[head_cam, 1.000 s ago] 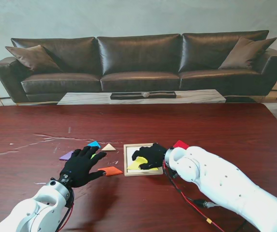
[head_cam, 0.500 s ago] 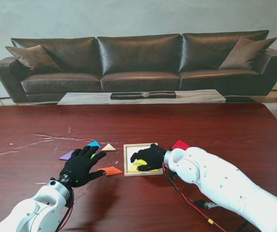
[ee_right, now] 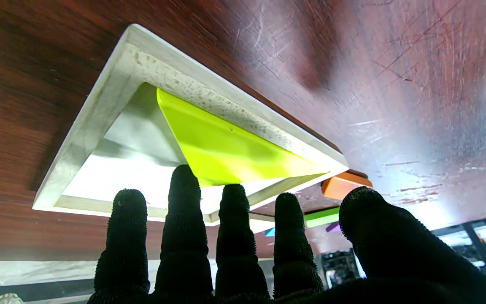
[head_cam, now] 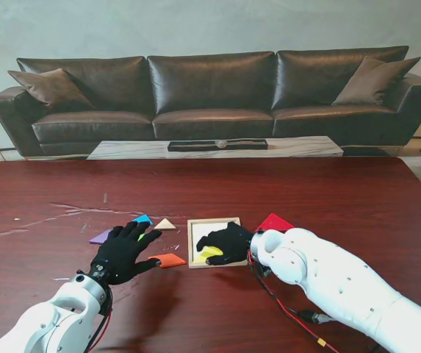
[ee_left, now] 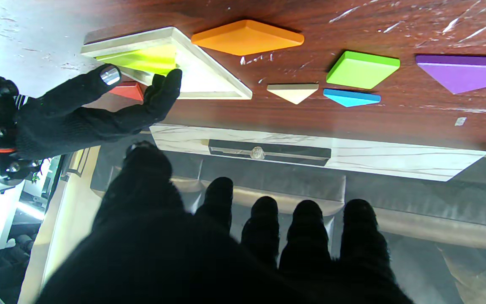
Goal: Assemble the tangram pieces into a square
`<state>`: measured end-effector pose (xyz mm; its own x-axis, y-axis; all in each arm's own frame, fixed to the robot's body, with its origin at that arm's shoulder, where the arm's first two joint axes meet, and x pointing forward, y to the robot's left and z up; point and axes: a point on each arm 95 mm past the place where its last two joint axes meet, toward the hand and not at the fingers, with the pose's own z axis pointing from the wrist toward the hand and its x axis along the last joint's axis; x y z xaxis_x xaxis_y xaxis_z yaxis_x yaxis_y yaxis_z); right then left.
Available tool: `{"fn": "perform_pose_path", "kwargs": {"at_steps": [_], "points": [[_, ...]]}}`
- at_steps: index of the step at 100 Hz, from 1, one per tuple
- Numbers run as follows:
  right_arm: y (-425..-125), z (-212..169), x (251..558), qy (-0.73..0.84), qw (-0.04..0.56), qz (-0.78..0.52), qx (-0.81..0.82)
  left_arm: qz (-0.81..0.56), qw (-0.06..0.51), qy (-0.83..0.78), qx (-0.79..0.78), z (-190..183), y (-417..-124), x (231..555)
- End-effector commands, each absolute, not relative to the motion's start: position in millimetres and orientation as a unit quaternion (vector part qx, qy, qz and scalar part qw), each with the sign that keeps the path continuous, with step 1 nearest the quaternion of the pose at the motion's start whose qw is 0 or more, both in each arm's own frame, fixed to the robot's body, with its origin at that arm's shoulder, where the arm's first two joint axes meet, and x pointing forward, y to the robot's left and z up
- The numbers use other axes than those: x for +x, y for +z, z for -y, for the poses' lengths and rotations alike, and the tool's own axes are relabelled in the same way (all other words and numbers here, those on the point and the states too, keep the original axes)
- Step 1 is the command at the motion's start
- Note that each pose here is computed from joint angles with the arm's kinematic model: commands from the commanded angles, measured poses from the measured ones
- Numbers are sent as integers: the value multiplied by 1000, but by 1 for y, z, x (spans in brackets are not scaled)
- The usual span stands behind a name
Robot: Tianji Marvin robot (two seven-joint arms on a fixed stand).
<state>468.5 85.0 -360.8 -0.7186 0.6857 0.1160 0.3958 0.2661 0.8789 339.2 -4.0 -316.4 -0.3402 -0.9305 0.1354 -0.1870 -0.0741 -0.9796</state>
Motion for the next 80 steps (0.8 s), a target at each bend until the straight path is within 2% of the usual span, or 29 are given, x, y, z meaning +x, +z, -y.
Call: {"fn": "perform_pose_path", "kwargs": {"at_steps": [1, 44, 80], "points": [[-371, -89, 457, 489, 136, -790, 343, -593, 328, -565, -470, 5, -316, 338], [-328, -72, 454, 494, 230, -773, 325, -594, 330, -564, -469, 5, -316, 338], [-301, -18, 476, 474, 315, -738, 362, -594, 331, -563, -469, 5, -316, 338]]}}
